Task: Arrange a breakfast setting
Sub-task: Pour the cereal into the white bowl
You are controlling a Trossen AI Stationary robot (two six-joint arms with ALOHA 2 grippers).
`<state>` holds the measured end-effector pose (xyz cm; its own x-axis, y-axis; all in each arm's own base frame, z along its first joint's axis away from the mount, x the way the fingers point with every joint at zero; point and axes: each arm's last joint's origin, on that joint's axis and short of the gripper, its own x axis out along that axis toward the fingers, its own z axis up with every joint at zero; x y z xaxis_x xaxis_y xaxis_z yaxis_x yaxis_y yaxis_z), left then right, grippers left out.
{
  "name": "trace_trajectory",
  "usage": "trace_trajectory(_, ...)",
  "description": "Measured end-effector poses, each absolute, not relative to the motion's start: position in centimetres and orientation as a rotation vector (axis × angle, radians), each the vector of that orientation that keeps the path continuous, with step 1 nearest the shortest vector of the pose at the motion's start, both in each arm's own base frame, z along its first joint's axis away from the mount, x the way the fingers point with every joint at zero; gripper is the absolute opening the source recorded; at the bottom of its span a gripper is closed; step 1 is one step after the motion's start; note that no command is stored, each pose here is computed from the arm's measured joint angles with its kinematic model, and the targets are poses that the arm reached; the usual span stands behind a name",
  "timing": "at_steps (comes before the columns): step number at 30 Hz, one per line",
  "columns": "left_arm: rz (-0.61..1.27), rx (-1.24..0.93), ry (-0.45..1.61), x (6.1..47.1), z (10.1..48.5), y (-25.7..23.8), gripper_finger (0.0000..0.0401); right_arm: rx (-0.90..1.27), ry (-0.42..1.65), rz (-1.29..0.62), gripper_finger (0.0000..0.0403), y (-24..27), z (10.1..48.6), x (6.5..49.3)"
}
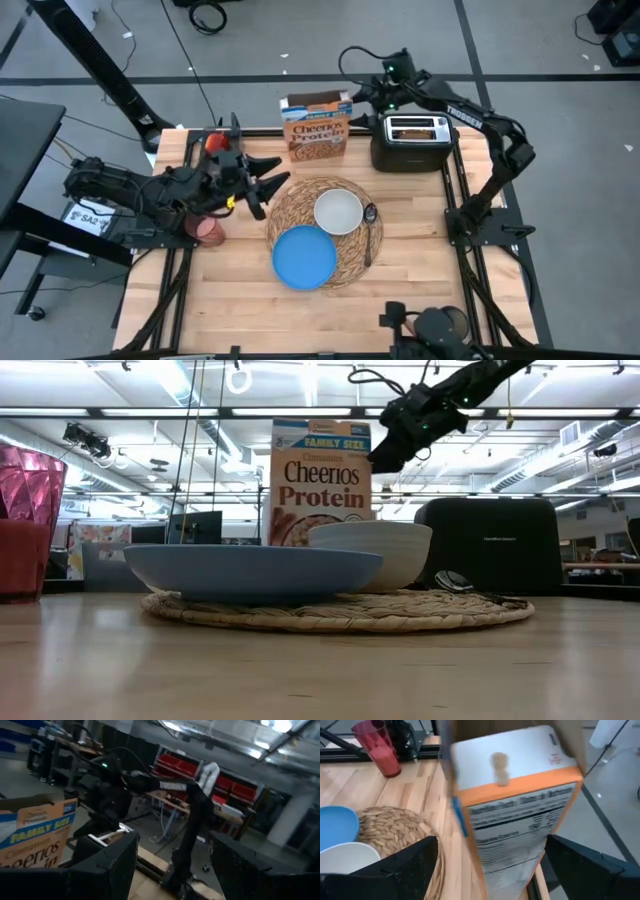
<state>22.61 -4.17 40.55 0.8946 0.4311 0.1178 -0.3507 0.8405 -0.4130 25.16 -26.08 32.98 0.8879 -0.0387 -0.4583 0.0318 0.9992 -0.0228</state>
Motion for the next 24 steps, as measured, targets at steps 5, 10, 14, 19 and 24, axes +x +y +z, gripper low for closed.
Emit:
trace_trajectory(5,0.458,-0.411,-0.236,22.0,40.9,-4.1,0.0243,-0.067,0.451,-0.068,0.0367,-26.0,33.7,25.3)
trace_trajectory(10,0.46,-0.415,-0.243,21.8,41.1,-4.1,0.0243,-0.079,0.423,-0.098,0.0377,-26.8,34.2,24.2)
trace_trajectory(14,0.474,-0.413,-0.245,22.0,41.0,-3.8,0.0243,-0.079,0.373,-0.041,0.0384,-27.8,33.4,24.7)
trace_trajectory(19,0.492,-0.408,-0.244,22.3,40.8,-3.5,0.0243,-0.017,0.318,0.059,0.0384,-29.0,31.3,26.5)
trace_trajectory(24,0.541,-0.399,-0.205,22.4,40.3,-3.3,0.0243,0.016,0.29,0.197,0.037,-28.2,30.0,28.3)
